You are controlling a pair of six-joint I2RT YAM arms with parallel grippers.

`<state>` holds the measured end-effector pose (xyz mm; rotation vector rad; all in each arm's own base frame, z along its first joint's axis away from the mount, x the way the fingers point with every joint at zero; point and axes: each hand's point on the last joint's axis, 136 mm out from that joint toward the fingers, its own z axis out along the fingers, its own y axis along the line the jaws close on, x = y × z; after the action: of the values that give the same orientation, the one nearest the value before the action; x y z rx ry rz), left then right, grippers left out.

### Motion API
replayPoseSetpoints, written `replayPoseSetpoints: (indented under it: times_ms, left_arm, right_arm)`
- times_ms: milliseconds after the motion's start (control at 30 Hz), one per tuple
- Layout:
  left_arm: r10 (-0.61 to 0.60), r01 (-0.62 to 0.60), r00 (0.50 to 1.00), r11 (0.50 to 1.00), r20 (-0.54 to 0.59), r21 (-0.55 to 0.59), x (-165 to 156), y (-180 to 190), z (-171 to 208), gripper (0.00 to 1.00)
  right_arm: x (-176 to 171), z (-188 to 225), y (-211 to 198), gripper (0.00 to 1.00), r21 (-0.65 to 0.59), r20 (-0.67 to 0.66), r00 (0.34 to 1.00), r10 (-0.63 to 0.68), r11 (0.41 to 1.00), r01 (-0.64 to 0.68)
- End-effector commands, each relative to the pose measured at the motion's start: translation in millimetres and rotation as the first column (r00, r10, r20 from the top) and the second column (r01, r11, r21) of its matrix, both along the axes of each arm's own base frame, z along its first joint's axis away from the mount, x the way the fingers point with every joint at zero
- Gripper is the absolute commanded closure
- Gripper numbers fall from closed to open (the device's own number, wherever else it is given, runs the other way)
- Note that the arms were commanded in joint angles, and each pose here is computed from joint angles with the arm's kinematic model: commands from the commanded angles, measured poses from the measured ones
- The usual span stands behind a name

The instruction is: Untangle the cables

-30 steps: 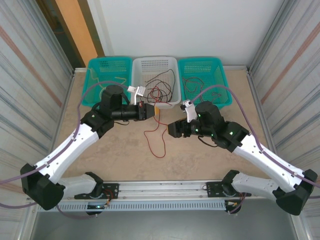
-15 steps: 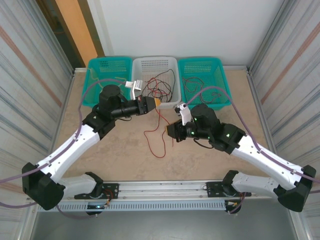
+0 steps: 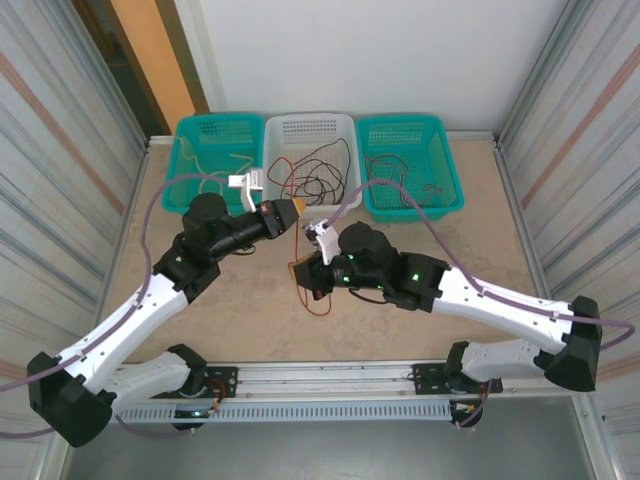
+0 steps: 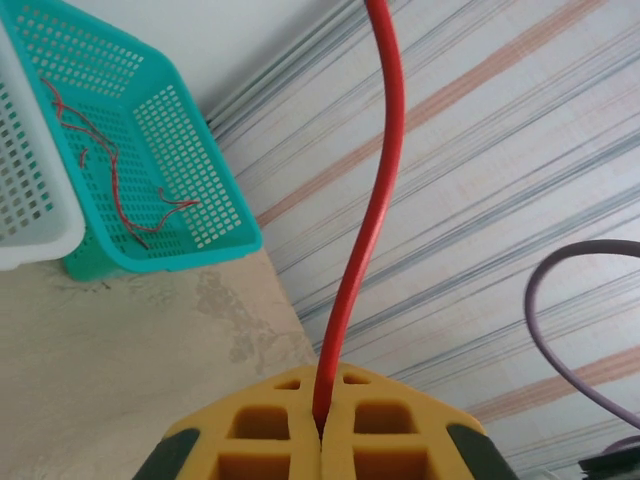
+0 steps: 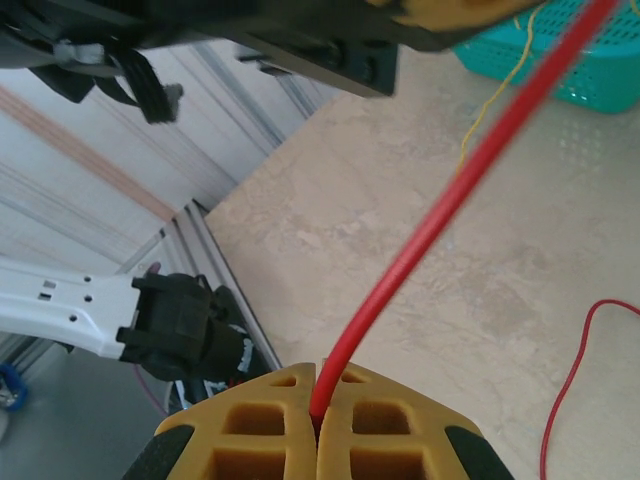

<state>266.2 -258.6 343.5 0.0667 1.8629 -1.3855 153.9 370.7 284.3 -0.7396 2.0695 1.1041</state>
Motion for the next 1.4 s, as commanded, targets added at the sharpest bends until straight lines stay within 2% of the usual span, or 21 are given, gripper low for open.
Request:
replayPoseSetpoints:
  times_ms: [0, 67, 100, 267, 367, 500, 667, 867, 1267, 1367]
  left_arm:
    - [0.099, -0.093, 0.990, 0.994, 0.097, -0.059, 13.1, 12.2, 27.3, 1.00]
    - [0.079, -0.076, 0.992, 0.996, 0.096, -0.036, 8.9, 11.6, 21.9, 1.00]
    - [0.077, -0.076, 0.993, 0.997, 0.091, -0.017, 6.9, 12.9, 17.2, 1.00]
    - [0.029, -0.035, 0.996, 0.997, 0.090, 0.066, -9.2, 16.5, -1.4, 1.00]
    - [-0.003, -0.003, 0.996, 0.998, 0.085, 0.070, -19.1, 17.1, -8.5, 1.00]
    - [-0.070, 0.068, 0.991, 0.997, 0.115, 0.024, -33.5, 11.2, -2.1, 1.00]
    - [-0.117, 0.106, 0.983, 0.991, 0.142, 0.084, -45.9, -0.1, -1.6, 1.00]
    - [-0.144, 0.126, 0.979, 0.984, 0.144, 0.125, -50.5, -8.4, -8.4, 1.00]
    - [-0.198, 0.162, 0.962, 0.968, 0.186, 0.190, -62.1, -24.4, -8.7, 1.00]
    - [-0.183, 0.141, 0.964, 0.967, 0.192, 0.213, -61.7, -23.9, -8.6, 1.00]
  right_arm:
    - [-9.3, -1.5, -2.8, 0.91, -0.079, 0.013, 1.000, -0.007, 0.997, 0.008]
    - [11.4, 4.2, -23.5, 0.56, -0.118, 0.063, 0.988, -0.143, 0.982, 0.149]
    - [21.0, 9.6, -36.2, 0.45, -0.124, 0.074, 0.975, -0.210, 0.968, 0.218]
    - [36.0, 49.6, -78.6, 0.30, -0.045, 0.107, 0.929, -0.353, 0.932, 0.359]
    - [48.1, 71.5, -95.2, 0.25, 0.035, 0.057, 0.908, -0.414, 0.910, 0.413]
    - [72.9, 87.5, -95.1, 0.28, 0.108, -0.068, 0.896, -0.440, 0.889, 0.445]
    - [84.2, 100.8, -53.7, 0.32, 0.172, -0.091, 0.934, -0.345, 0.919, 0.356]
    - [96.2, 99.3, -30.2, 0.41, 0.170, -0.094, 0.941, -0.325, 0.926, 0.337]
    - [103.2, 96.2, -25.0, 0.85, 0.152, -0.099, 0.941, -0.323, 0.930, 0.335]
    - [103.4, 95.3, -26.4, 0.96, 0.144, -0.094, 0.940, -0.328, 0.930, 0.338]
